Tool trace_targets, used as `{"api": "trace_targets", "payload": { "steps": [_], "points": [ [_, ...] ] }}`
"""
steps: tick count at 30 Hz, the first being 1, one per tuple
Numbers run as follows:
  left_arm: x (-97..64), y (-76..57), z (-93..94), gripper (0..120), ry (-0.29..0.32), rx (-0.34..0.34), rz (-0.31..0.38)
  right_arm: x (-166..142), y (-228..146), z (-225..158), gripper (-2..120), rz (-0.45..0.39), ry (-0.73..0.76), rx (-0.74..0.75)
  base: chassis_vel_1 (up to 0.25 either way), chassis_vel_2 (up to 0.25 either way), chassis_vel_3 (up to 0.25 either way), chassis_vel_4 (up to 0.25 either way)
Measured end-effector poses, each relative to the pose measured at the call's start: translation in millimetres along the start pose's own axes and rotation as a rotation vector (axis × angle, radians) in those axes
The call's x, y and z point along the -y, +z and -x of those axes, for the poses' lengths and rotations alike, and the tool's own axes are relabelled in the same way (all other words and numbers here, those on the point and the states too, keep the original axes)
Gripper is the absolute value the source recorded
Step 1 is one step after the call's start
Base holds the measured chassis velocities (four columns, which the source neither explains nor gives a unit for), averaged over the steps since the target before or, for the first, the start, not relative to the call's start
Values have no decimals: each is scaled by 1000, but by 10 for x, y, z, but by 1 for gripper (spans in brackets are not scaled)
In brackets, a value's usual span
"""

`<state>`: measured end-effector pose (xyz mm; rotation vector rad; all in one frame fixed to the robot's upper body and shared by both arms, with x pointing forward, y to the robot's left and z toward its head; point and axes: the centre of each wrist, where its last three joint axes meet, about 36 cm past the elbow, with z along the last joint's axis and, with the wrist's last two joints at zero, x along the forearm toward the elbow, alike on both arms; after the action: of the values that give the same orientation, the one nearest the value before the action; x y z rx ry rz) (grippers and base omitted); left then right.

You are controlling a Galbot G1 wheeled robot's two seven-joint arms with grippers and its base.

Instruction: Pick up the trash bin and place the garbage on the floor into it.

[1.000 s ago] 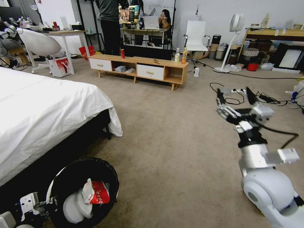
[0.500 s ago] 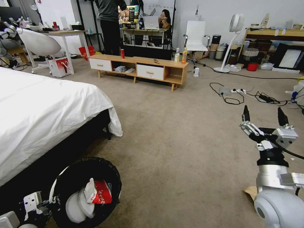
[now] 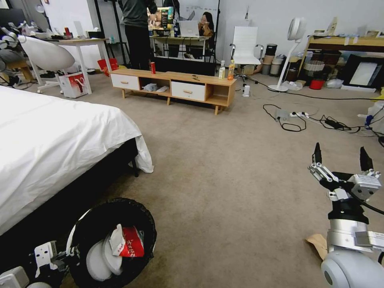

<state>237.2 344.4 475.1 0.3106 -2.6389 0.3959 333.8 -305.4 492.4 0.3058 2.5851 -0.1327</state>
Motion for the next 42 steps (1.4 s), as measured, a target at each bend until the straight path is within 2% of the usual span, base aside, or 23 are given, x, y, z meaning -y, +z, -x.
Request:
{"api": "trace_targets", "payload": {
  "steps": [15, 24, 42],
  "points": [
    [27, 19, 15, 2, 8, 12, -12, -205, 76, -321, 98, 7, -28, -81, -83, -80, -78, -85],
    [30, 27, 25, 2, 10, 17, -8, -299, 31, -603, 99, -33, -89, -202, -120, -130, -129, -117],
    [10, 18, 29, 2, 10, 32, -5, -299, 67, -624, 100, -22, -116, -210, -92, -90, -86, -97]
  ]
}}
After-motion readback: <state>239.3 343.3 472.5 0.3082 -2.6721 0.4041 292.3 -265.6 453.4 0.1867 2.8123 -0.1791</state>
